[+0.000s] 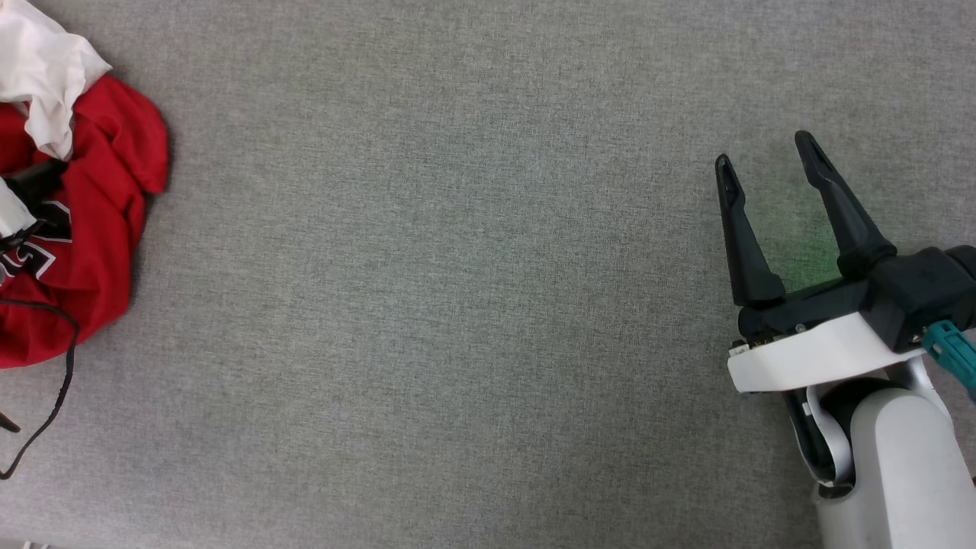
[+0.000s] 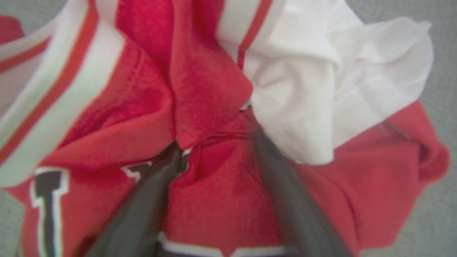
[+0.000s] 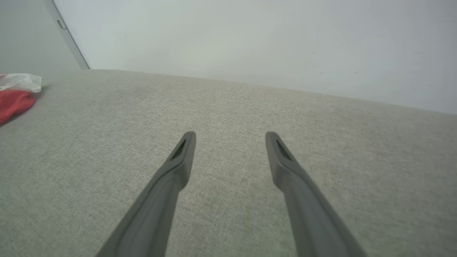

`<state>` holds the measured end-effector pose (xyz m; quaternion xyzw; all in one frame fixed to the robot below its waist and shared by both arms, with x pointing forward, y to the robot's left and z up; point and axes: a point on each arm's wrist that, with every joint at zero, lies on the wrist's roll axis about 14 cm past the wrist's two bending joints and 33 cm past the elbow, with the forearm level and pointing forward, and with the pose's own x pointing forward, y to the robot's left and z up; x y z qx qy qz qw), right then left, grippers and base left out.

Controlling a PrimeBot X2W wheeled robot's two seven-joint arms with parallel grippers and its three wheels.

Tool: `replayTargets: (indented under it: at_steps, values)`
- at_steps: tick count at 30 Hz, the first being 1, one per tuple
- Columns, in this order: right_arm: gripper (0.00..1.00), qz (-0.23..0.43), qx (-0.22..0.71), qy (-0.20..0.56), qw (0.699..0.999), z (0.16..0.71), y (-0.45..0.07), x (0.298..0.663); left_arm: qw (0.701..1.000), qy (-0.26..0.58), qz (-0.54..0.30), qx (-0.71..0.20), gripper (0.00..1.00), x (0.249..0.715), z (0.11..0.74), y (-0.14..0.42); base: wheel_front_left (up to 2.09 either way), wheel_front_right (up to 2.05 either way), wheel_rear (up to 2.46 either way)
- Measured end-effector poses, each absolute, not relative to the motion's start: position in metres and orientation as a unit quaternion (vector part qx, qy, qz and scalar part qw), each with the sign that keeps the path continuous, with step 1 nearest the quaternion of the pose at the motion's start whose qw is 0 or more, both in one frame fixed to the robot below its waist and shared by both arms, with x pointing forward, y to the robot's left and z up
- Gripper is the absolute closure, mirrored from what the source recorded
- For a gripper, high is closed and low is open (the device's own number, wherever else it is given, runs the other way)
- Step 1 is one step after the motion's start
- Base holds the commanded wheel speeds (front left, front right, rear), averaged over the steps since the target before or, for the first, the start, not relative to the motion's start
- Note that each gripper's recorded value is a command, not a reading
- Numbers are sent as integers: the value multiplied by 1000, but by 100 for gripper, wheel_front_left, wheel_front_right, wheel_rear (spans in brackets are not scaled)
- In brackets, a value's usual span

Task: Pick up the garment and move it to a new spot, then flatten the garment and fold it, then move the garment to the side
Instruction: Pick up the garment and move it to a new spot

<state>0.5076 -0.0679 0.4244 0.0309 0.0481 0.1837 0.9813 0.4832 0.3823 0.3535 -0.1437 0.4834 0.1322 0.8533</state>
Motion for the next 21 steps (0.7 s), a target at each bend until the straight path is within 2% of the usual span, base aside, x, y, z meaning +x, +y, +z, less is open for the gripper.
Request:
replayTargets:
  at_steps: [1,2,3,4,13,21]
  values:
    - [0,184,31,48,981,424,-68,508,851,484,136,-150,0,483,352,383,0,0,0]
    - [0,183,31,47,981,425,-68,509,852,482,139,-152,58,483,352,383,0,0,0]
    - [0,183,30,46,982,425,-68,509,853,478,142,-154,84,483,352,384,0,0,0]
    - [0,183,30,45,982,426,-68,509,856,472,145,-155,100,484,353,385,0,0,0]
    - [0,189,36,21,981,450,-63,503,904,381,156,-111,100,488,390,394,0,0,0]
    - [0,185,40,-15,982,490,-66,488,964,206,156,-63,100,499,484,407,0,0,0]
